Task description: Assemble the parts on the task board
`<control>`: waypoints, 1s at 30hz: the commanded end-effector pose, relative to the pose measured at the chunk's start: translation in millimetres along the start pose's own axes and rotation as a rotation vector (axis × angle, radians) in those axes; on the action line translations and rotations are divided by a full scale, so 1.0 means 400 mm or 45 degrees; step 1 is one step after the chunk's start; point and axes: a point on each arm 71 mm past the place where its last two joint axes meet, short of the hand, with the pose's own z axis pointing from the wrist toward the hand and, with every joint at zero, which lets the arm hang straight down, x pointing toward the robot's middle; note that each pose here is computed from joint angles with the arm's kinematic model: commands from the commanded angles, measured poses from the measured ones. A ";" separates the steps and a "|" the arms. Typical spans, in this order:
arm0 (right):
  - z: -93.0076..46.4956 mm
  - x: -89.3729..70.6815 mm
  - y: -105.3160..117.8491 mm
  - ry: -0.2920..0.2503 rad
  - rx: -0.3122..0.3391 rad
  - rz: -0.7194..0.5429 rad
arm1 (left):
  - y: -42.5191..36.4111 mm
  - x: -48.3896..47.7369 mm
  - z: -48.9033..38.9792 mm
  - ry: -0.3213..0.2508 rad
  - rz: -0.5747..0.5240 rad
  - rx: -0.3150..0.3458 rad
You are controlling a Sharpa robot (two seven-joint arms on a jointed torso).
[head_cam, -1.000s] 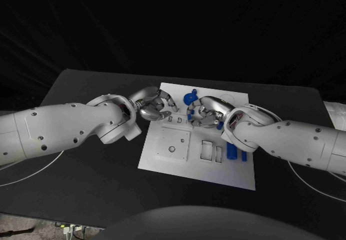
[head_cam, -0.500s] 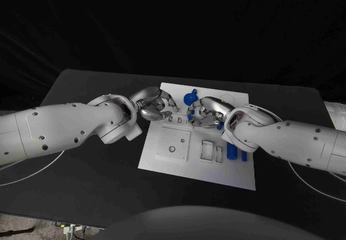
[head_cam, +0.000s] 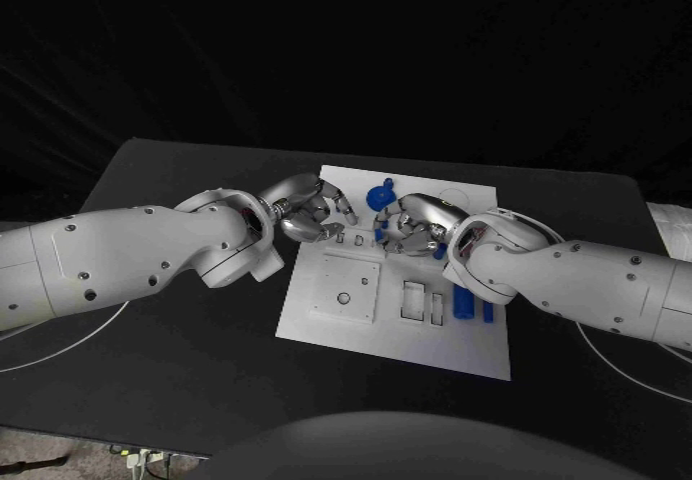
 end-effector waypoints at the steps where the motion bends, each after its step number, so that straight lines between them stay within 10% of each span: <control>1: -0.001 0.009 -0.003 0.042 0.013 -0.022 | -0.003 0.005 0.002 0.027 -0.008 -0.004; 30: -0.004 0.011 -0.003 0.050 0.013 -0.060 | 0.001 0.006 0.003 0.038 -0.007 -0.024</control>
